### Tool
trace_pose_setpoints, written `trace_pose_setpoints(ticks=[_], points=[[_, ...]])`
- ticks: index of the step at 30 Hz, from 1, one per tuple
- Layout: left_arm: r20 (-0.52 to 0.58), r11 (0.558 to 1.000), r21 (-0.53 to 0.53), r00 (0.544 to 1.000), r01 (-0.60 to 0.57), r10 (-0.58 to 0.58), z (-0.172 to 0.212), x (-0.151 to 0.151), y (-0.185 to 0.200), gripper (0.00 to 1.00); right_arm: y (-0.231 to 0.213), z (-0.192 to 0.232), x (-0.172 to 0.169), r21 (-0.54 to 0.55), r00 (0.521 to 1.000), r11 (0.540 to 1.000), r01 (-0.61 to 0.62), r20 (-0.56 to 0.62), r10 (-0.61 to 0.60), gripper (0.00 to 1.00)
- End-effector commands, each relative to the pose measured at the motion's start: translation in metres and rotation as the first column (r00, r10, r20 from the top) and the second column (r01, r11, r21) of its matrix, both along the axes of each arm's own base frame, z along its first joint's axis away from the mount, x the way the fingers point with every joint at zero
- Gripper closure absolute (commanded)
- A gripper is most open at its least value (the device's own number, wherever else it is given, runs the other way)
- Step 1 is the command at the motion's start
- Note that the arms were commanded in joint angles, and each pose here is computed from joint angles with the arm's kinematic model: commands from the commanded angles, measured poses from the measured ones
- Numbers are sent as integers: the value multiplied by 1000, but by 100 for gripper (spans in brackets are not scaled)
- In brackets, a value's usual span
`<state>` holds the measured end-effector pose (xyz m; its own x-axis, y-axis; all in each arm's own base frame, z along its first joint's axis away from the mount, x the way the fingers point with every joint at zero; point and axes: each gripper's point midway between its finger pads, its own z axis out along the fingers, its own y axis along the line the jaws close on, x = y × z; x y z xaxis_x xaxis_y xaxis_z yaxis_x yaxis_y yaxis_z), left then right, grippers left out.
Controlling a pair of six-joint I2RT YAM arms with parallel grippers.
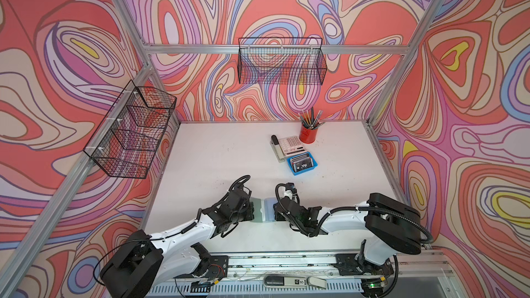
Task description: Put the credit cards into the card holder
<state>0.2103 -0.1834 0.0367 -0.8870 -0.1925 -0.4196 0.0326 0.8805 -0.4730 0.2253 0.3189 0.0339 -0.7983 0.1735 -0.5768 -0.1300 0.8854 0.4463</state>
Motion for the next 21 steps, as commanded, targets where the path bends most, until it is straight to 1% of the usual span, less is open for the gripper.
trace_pose_setpoints(ticks=[1, 12, 21], points=[[-4, 1000, 13, 1000, -9, 9, -5, -2, 5, 100, 2, -8, -4, 0, 1000, 1000, -1, -26, 1, 69], [-9, 999, 41, 1000, -17, 17, -11, -1, 8, 100, 30, -14, -14, 35, 997, 997, -62, -49, 64, 69], [-2, 998, 59, 1000, -29, 29, -13, 1, 12, 100, 48, -8, -19, 122, 991, 986, -112, -55, 119, 65]])
